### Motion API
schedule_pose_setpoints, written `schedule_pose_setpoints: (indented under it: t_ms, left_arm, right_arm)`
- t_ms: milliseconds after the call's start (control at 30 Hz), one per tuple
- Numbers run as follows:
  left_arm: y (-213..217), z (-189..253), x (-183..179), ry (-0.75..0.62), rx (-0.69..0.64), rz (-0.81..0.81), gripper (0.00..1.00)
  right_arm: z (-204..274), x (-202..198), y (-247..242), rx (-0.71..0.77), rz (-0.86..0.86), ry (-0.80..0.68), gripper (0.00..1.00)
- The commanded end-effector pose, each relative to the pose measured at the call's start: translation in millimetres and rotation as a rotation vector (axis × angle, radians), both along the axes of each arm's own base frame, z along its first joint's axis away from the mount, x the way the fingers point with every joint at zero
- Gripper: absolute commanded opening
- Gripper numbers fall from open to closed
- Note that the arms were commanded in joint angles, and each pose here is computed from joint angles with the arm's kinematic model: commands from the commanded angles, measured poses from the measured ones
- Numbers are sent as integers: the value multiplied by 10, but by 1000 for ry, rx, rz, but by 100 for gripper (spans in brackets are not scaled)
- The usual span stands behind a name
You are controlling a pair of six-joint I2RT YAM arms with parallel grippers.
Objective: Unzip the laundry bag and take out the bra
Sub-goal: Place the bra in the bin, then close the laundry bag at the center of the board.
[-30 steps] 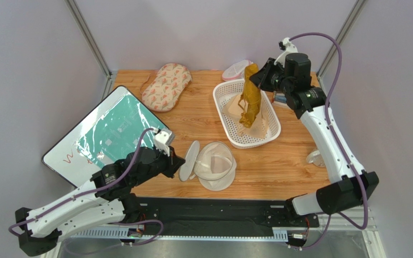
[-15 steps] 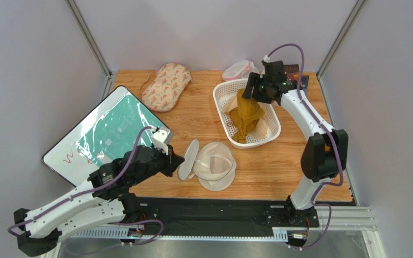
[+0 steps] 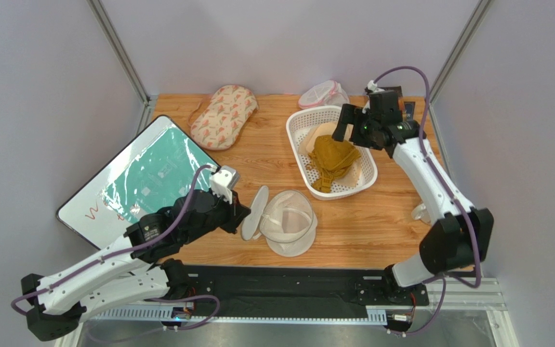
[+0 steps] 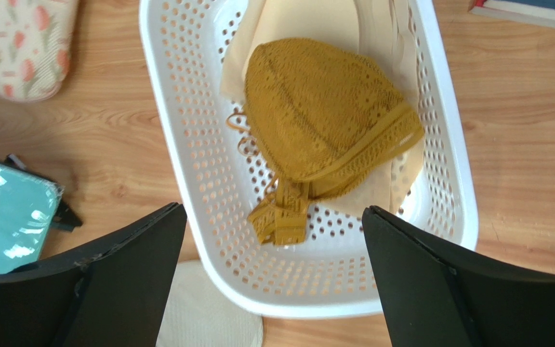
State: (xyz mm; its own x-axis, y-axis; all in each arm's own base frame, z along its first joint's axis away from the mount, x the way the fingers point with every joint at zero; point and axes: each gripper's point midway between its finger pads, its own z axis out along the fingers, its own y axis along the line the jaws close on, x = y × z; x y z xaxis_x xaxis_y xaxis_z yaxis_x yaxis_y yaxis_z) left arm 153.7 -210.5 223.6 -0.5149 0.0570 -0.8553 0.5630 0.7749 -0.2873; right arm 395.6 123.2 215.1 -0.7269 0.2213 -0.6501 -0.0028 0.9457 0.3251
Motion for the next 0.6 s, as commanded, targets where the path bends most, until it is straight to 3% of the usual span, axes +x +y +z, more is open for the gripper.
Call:
schedule_pose_setpoints:
  t_ms: [0,333,567]
  left_arm:
    - [-73,233,95,-36,-7,5,0]
    - [-276,233,282,-22,88,12,0]
    - [-420,109,375,4,153,8,0]
  right_arm:
    - [141,-335,79,85,44,-66,100]
    - [37,-1219,164,213,114,-141,100]
    - [-46,-1610,95,241,123,-160,100]
